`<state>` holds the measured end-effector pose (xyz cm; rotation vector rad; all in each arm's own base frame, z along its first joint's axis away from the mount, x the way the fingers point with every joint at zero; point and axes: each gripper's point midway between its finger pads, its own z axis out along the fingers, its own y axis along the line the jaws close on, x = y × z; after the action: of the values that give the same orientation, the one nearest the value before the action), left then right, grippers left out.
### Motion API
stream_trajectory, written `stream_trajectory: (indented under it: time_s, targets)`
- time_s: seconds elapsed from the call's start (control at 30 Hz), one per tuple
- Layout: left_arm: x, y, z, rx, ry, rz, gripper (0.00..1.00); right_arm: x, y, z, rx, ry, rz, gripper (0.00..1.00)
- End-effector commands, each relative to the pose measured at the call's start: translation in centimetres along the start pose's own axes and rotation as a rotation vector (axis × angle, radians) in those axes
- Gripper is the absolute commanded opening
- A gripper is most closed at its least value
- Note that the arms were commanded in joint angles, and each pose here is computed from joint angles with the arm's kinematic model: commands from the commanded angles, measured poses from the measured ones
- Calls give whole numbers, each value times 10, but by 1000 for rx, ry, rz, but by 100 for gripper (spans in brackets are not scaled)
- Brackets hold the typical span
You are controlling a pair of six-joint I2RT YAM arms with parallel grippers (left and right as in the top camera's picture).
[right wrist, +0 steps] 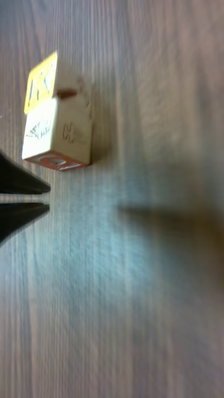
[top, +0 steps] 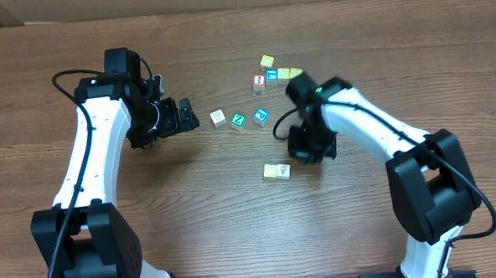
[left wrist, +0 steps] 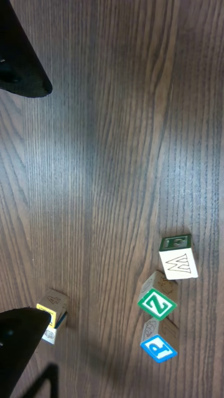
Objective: Flip 5 blocks
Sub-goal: 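Lift the right gripper and move it over the blue P block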
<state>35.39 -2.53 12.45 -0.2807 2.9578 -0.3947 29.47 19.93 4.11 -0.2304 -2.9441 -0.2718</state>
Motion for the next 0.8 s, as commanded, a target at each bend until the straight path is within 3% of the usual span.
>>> stream_trajectory:
  time_s: [0.0, 0.03, 0.1, 0.13, 0.33, 0.5, 0.77]
  targets:
    - [-4, -4, -1, -2, -8, 14, 100, -35, 21, -52, -83, -148, -57, 20]
    - [-4, -4, -1, -1, -8, 14, 100, -45, 27, -67, -97, -192, -80, 24]
    - [-4, -5, -1, -1, -8, 16, 100, -69, 39, -103, -101, -329, -159, 44]
    - [-4, -5, -1, -2, -8, 16, 100, -79, 47, -116, -106, -393, -214, 47]
    - [-4, -5, -1, -1, -8, 16, 100, -103, 94, -126, -102, -585, -521, 51]
    - [-4, -5, -1, -1, -8, 16, 100, -99, 112, -93, -61, -545, -670, 52]
    - [-4, -5, 0, -1, -8, 16, 100, -99, 121, -32, -6, -457, -742, 51]
